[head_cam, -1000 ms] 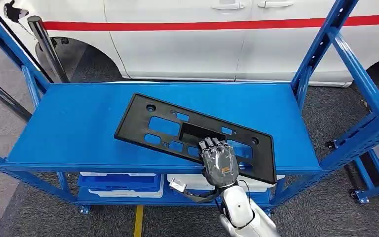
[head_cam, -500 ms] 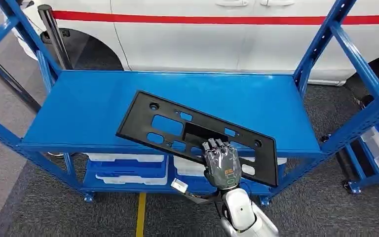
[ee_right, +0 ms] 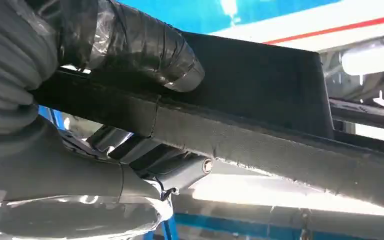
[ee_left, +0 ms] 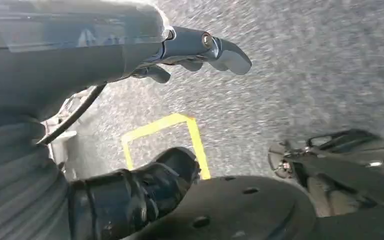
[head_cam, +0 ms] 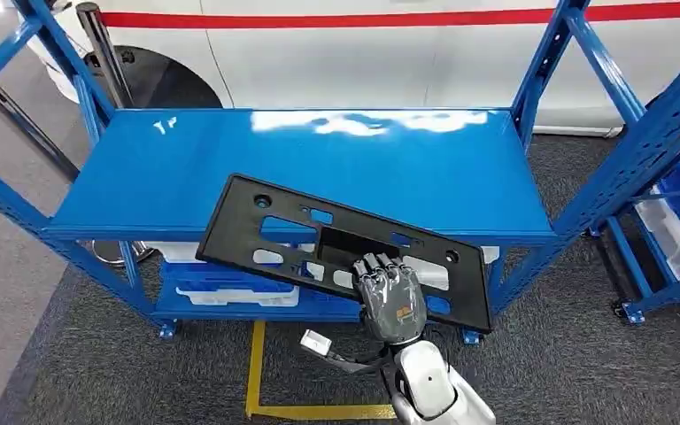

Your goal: Take the parts from the cabinet and place them on the table.

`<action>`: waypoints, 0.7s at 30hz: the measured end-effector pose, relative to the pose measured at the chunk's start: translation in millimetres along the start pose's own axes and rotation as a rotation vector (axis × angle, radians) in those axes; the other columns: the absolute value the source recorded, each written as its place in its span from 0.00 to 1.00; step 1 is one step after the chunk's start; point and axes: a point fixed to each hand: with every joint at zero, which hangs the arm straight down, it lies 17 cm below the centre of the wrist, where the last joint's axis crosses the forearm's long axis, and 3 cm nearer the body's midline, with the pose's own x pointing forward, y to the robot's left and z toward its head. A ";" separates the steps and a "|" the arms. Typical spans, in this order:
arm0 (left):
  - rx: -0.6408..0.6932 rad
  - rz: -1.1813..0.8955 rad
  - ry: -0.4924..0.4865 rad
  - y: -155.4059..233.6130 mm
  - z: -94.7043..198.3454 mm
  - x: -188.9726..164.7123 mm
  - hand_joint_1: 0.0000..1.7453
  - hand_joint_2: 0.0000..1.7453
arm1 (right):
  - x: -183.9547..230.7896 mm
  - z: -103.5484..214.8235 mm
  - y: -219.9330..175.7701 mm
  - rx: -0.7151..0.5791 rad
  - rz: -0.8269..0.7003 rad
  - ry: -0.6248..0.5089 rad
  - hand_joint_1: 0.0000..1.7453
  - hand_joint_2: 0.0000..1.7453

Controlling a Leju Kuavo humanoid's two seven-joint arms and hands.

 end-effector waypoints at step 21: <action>-0.001 0.024 -0.023 1.8 0.1 7.8 0.00 1.00 | 55.7 31.1 32.9 0.252 -1.310 0.143 0.96 1.00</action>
